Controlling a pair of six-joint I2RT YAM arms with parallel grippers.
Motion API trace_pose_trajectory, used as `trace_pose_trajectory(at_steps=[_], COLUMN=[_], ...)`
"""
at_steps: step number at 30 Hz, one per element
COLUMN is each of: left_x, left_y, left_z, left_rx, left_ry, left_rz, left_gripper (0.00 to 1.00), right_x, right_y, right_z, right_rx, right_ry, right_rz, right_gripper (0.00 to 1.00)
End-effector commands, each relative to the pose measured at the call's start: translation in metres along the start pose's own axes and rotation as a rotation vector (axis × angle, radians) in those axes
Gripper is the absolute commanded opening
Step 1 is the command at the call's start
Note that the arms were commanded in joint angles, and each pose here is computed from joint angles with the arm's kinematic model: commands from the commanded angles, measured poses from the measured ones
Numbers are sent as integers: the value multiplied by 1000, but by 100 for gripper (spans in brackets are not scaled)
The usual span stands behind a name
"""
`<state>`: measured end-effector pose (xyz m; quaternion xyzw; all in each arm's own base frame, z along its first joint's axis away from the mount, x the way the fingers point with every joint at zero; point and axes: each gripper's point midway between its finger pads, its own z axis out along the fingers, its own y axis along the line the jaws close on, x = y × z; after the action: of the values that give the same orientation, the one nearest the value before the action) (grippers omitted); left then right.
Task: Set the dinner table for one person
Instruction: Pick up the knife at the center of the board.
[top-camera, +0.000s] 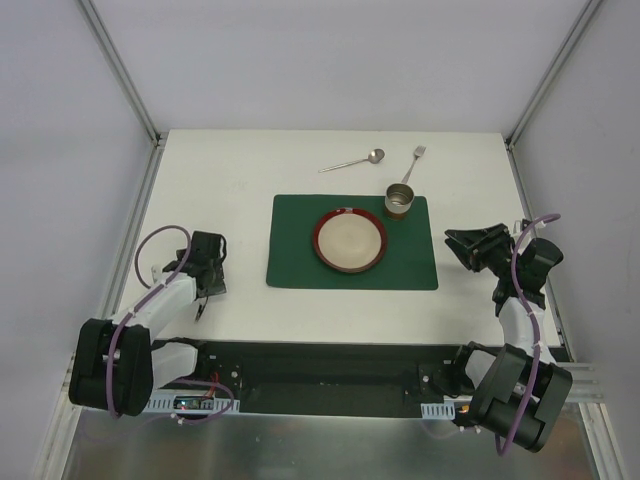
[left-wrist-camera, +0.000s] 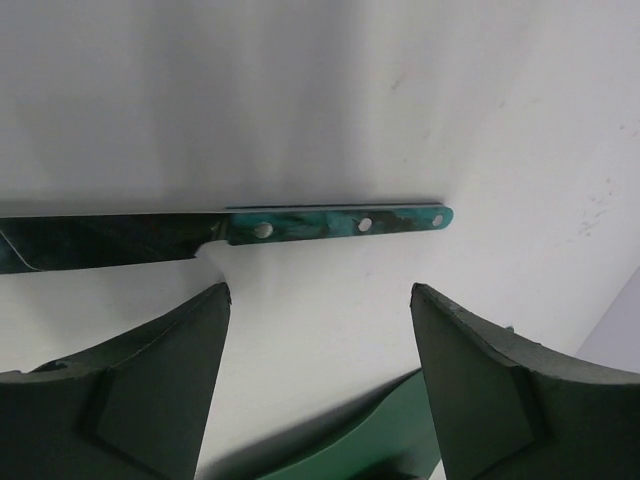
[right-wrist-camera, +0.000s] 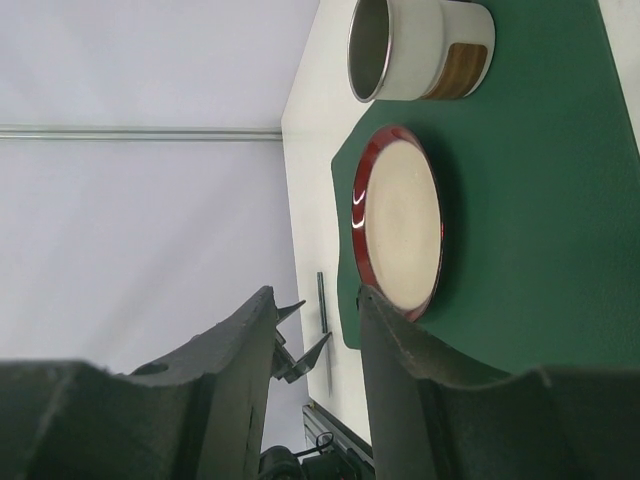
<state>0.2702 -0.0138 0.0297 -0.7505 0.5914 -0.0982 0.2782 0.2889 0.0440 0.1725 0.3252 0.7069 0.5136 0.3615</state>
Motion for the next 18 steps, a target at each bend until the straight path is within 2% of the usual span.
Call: trace_pose_trajectory(at_steps=[1,9,18], left_x=[-39,-66,-83], left_y=[36,32,21], left_z=[-3,-17,-20], left_rx=[-82,-34,-23], left_ry=[-160,-252,-326], left_rz=[-3,-50,-24], left_gripper=[73,76,78], right_x=[-2,1,4], right_y=[18,16,11], right_z=[-2,-2,-2], right_rx=[-59,-63,-56], right_ry=[10,26,31], right_rz=[-56,-56,-53], right_gripper=[41,41,41])
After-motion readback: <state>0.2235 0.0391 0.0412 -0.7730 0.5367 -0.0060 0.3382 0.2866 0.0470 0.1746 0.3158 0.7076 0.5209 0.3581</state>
